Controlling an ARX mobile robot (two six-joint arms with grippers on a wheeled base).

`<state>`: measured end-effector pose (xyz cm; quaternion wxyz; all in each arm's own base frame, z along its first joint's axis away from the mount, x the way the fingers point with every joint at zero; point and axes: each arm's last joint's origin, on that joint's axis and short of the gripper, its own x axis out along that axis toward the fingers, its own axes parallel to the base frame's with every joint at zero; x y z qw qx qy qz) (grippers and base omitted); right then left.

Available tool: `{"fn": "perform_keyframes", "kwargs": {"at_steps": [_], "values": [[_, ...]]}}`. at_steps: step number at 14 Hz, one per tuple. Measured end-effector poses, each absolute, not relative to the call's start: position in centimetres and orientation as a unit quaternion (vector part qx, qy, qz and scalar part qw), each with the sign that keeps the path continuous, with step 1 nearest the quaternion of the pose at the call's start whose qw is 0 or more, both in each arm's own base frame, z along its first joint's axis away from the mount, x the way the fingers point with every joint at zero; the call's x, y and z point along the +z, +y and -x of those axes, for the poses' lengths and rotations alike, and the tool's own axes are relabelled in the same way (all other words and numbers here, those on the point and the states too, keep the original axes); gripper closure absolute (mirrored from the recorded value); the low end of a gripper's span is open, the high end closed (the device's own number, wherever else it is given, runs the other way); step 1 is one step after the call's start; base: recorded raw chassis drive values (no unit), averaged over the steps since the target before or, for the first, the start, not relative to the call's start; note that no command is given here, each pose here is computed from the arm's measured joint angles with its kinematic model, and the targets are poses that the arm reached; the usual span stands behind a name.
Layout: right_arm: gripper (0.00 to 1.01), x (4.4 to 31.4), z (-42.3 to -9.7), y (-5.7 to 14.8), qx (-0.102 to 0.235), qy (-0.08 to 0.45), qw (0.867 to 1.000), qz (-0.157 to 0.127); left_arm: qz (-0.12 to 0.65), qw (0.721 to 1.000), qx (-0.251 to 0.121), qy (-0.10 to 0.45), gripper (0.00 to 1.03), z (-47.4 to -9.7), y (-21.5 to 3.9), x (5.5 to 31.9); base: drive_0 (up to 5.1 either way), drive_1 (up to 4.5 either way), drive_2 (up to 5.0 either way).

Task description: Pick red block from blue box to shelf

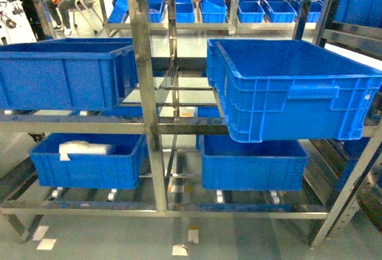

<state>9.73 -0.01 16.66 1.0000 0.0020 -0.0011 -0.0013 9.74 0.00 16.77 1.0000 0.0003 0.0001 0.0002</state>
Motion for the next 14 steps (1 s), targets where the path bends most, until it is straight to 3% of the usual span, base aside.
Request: {"fn": "perform_keyframes", "kwargs": {"at_steps": [12, 14], "values": [[0.73, 16.68, -9.73, -0.01, -0.001, -0.002, 1.0, -0.002, 0.0, 1.0, 0.0, -0.003, 0.05, -9.74, 0.0, 16.82, 0.0, 4.22, -4.1], [0.73, 16.63, -9.73, -0.01, -0.001, 0.001, 1.0, -0.002, 0.0, 1.0, 0.0, -0.001, 0.05, -9.74, 0.0, 16.78, 0.0, 0.0, 0.0]]}}
